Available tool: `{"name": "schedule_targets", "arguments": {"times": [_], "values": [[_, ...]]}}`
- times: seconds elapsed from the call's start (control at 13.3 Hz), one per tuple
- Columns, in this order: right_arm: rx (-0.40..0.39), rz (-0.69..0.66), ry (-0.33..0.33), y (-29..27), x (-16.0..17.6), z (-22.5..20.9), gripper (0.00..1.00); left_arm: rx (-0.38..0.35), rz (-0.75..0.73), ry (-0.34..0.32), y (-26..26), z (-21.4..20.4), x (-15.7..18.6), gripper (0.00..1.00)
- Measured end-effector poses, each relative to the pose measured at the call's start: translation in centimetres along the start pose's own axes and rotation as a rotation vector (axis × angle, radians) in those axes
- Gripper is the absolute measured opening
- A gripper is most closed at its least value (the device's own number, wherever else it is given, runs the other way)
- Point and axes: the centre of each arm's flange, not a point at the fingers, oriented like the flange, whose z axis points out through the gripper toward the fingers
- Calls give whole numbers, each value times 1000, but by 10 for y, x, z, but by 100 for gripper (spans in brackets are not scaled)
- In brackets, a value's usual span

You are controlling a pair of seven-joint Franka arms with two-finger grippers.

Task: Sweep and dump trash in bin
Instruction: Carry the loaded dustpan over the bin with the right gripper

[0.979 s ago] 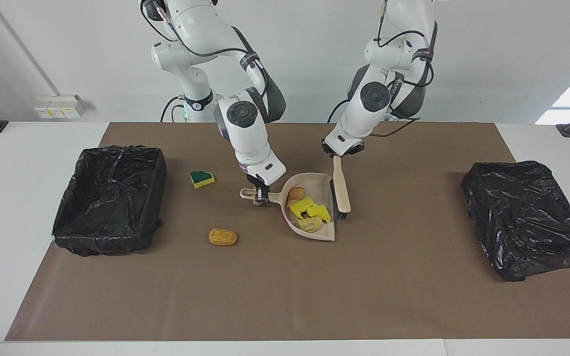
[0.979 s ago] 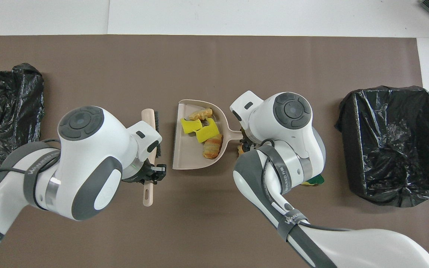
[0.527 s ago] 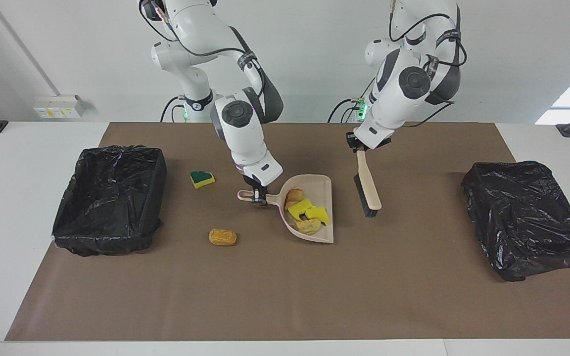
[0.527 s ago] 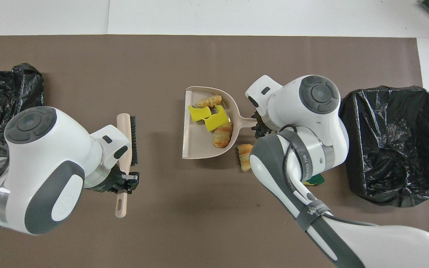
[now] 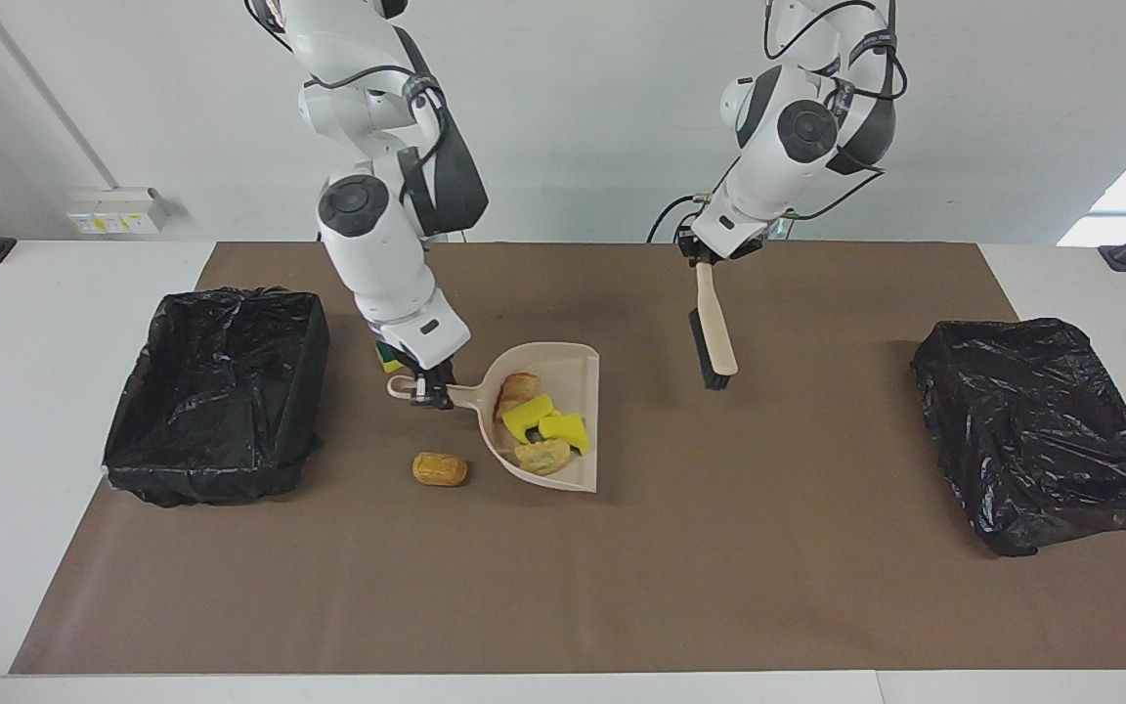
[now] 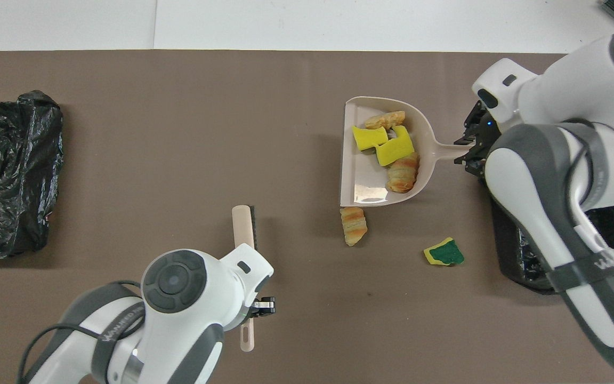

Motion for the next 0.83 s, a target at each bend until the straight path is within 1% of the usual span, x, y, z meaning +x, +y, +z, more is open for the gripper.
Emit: {"name": "schedule_targets", "arguments": {"times": [0.08, 0.23, 0.45, 0.6, 0.83], "values": [[-9, 1, -15, 4, -26, -9, 32, 4, -4, 0, 13, 13, -5, 26], [-33, -7, -79, 6, -82, -28, 32, 17, -3, -19, 26, 29, -12, 26], [-50, -30, -186, 0, -142, -53, 32, 26, -6, -38, 27, 40, -13, 26], [-49, -43, -228, -5, -180, -63, 32, 36, -4, -50, 26, 47, -15, 26], [-36, -35, -269, -16, -239, -72, 32, 65, 30, -51, 33, 60, -29, 26]]}}
